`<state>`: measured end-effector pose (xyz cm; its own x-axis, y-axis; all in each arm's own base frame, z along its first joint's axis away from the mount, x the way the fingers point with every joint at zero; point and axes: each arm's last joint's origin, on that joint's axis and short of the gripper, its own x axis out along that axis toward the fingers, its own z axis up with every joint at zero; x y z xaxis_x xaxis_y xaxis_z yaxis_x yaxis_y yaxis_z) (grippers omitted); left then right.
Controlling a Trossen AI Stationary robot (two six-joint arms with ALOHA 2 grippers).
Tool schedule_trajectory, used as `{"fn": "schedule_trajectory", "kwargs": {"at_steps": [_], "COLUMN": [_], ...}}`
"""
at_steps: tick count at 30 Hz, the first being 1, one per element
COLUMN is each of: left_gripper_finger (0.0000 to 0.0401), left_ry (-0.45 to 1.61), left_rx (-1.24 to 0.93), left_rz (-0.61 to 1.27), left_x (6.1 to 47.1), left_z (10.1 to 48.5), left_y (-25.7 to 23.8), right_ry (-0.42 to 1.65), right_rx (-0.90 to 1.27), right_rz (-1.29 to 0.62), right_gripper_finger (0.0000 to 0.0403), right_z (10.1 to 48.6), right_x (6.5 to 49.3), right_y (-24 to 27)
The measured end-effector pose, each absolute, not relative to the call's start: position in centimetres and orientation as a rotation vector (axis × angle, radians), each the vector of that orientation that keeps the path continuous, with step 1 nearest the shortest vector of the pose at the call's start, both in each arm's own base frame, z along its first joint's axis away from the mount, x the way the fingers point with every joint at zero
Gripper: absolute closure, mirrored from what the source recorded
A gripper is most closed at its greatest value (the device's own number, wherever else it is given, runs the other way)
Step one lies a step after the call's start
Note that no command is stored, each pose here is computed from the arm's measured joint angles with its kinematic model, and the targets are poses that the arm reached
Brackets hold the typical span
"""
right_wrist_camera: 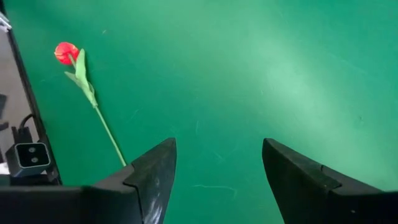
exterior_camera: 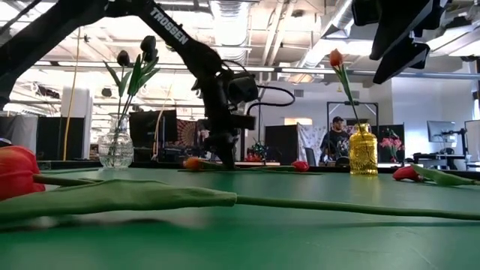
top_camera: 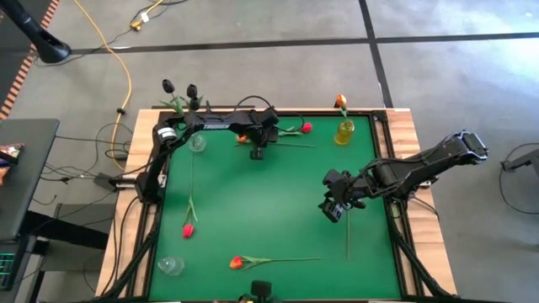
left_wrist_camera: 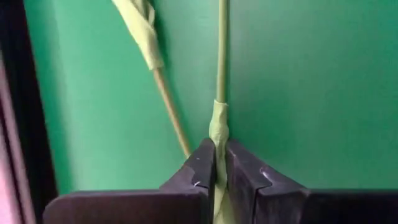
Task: Sort flowers into vase by color
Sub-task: Put the top orange flower into the yellow vase
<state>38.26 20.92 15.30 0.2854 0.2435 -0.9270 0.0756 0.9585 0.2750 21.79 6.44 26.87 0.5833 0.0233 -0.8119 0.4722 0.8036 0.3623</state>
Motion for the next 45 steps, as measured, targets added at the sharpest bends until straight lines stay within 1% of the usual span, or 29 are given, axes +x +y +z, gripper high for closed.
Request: {"fn": "schedule_trajectory", "kwargs": {"at_steps": [3, 8, 15, 21, 24, 30, 32, 36, 39, 45], "left_gripper_finger": [0.0392, 0.0397, 0.0398, 0.0399, 0.0399, 0.0399, 0.0399, 0.0399, 0.0399, 0.0399], "left_ry": [1.280, 1.345, 1.380, 1.322, 1.358, 1.432, 1.448, 1.470, 1.480, 1.476], "left_rx": [0.305, 0.261, 0.205, 0.169, 0.154, 0.104, 0.081, 0.031, 0.031, 0.046], "left_rz": [0.106, 0.057, -0.008, -0.023, -0.038, -0.019, -0.007, 0.032, 0.052, 0.021], "left_x": [39.1, 39.7, 39.2, 38.2, 37.1, 35.7, 35.6, 35.4, 35.5, 35.8], "left_z": [17.4, 20.6, 24.5, 28.2, 29.5, 30.6, 30.6, 30.6, 30.6, 30.6], "left_y": [20.3, 18.7, 15.6, 12.4, 11.0, 9.2, 8.9, 8.5, 8.0, 6.5], "right_ry": [0.913, 0.899, 0.894, 0.848, 0.779, 0.633, 0.603, 0.599, 0.618, 0.709], "right_rx": [0.579, 0.573, 0.568, 0.427, 0.315, 0.035, -0.065, -0.244, -0.283, -0.265], "right_rz": [-0.268, -0.271, -0.281, -0.180, -0.097, 0.024, 0.016, -0.061, -0.111, -0.179], "right_gripper_finger": [0.0137, 0.0137, 0.0137, 0.0137, 0.0137, 0.0137, 0.0137, 0.0137, 0.0137, 0.0137], "right_z": [26.9, 27.0, 27.0, 27.4, 27.9, 29.0, 29.2, 28.9, 28.2, 25.6], "right_x": [21.9, 22.1, 22.3, 22.7, 23.3, 24.3, 24.6, 25.5, 26.4, 28.6], "right_y": [6.4, 6.0, 5.5, 5.6, 5.8, 5.5, 5.0, 3.8, 2.7, 0.5]}}
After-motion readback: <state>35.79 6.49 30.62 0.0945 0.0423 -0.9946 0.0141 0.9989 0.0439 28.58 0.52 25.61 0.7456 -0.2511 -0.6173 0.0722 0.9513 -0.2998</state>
